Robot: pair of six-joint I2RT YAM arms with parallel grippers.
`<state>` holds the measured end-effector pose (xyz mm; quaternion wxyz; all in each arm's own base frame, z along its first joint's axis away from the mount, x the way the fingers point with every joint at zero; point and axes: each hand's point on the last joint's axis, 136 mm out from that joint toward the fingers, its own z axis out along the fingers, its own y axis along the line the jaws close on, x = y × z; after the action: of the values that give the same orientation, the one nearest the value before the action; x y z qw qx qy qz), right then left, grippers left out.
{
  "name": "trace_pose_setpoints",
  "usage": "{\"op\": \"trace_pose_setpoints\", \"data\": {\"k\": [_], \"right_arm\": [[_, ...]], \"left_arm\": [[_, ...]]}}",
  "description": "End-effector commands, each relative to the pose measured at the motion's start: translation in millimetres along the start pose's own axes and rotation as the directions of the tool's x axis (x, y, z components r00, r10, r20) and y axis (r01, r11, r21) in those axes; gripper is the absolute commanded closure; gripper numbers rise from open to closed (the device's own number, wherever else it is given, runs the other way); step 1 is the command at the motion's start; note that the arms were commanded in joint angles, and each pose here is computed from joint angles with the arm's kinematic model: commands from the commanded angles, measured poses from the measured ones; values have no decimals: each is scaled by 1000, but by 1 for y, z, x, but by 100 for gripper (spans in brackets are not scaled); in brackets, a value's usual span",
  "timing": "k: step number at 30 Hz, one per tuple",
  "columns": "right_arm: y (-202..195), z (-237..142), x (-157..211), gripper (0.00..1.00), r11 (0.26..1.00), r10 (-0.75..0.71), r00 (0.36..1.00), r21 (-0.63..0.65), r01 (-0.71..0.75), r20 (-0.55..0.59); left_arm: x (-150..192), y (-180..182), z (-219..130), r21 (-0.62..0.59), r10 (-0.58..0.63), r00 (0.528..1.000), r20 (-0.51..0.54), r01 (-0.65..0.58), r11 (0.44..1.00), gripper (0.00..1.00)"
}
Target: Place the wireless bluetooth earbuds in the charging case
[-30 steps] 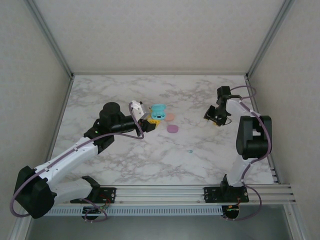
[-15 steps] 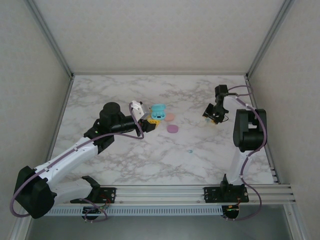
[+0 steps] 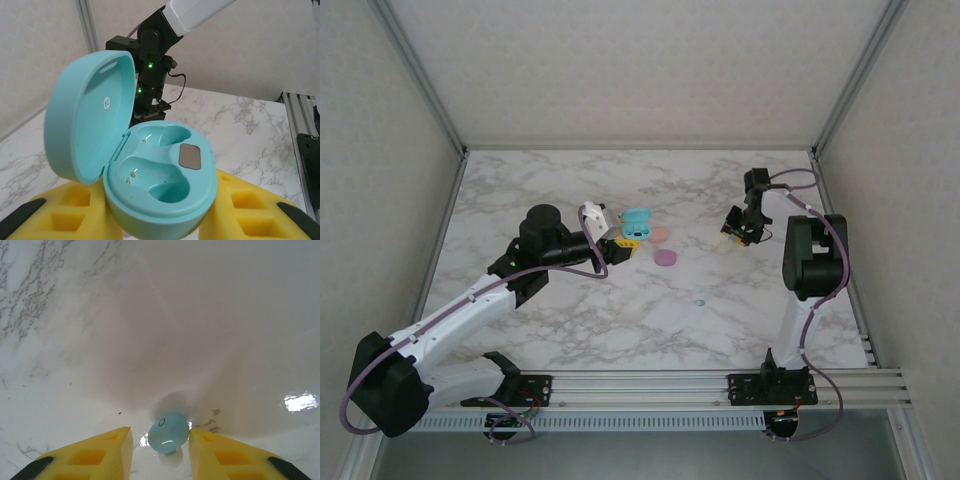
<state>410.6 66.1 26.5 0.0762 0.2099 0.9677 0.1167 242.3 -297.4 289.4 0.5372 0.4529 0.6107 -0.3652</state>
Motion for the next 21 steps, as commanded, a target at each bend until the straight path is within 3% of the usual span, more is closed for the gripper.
{"op": "trace_pose_setpoints", "data": {"k": [1,21], "right_arm": [[-3,3,-2,65,998,-34,999,55,35,-4],[-3,8,-5,72,973,-160,987,165,163,-30]], "left_arm": [[-9,1,-2,-8,15,1000,11,-15,1000,68],[-8,0,-3,-10,12,1000,6,-12,1000,68]]}}
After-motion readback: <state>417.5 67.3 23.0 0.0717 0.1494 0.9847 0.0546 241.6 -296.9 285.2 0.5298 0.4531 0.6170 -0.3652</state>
